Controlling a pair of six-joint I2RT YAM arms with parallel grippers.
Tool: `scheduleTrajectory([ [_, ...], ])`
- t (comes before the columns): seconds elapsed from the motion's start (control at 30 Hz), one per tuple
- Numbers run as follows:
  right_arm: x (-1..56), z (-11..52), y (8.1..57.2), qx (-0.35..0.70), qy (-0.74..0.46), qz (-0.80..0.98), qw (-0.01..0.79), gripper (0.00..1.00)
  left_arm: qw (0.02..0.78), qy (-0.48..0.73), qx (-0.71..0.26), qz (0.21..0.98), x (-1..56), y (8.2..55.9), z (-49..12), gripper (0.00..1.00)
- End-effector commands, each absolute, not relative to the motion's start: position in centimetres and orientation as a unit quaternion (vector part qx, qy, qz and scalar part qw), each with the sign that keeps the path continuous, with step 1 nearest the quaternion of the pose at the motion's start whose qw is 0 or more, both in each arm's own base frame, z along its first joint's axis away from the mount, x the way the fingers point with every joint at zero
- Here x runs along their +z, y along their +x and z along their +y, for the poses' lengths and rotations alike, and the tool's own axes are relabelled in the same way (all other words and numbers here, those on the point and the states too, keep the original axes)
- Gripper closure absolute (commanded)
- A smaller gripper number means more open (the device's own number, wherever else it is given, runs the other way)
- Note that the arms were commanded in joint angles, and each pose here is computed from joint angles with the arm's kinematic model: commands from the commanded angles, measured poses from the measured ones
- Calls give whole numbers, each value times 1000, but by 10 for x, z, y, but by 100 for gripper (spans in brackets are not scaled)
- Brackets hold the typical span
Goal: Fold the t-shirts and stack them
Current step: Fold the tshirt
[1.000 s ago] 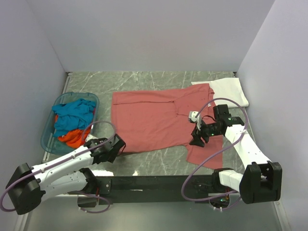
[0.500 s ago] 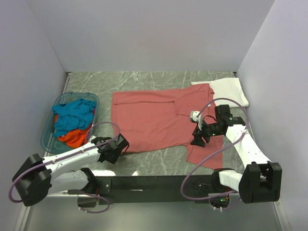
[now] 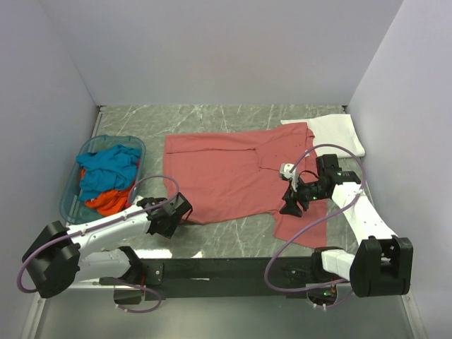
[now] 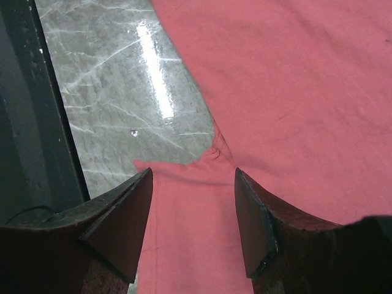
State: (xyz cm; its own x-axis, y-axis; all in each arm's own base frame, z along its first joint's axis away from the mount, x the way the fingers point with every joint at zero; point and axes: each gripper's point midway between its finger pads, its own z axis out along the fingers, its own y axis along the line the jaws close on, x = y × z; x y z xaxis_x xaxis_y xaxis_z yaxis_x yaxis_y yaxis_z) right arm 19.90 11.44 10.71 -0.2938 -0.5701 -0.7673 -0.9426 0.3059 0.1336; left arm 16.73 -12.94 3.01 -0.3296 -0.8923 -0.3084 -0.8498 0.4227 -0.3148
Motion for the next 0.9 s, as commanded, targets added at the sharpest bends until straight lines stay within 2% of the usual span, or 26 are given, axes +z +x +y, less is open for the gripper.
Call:
scheduleTrajectory([
  [0.0,115,116,201,308,-510,736,323,37,228,-541,-49,808,34,176,-134,51],
  [0.37,116,117,198,314,-510,733,323,37,222,-534,-22,816,24,175,-133,52],
  [0.57,117,113,199,312,-505,734,329,37,240,-517,-26,821,43,178,-129,55],
  [0.87,118,111,198,320,-502,734,328,37,265,-462,-52,845,49,183,-131,37],
])
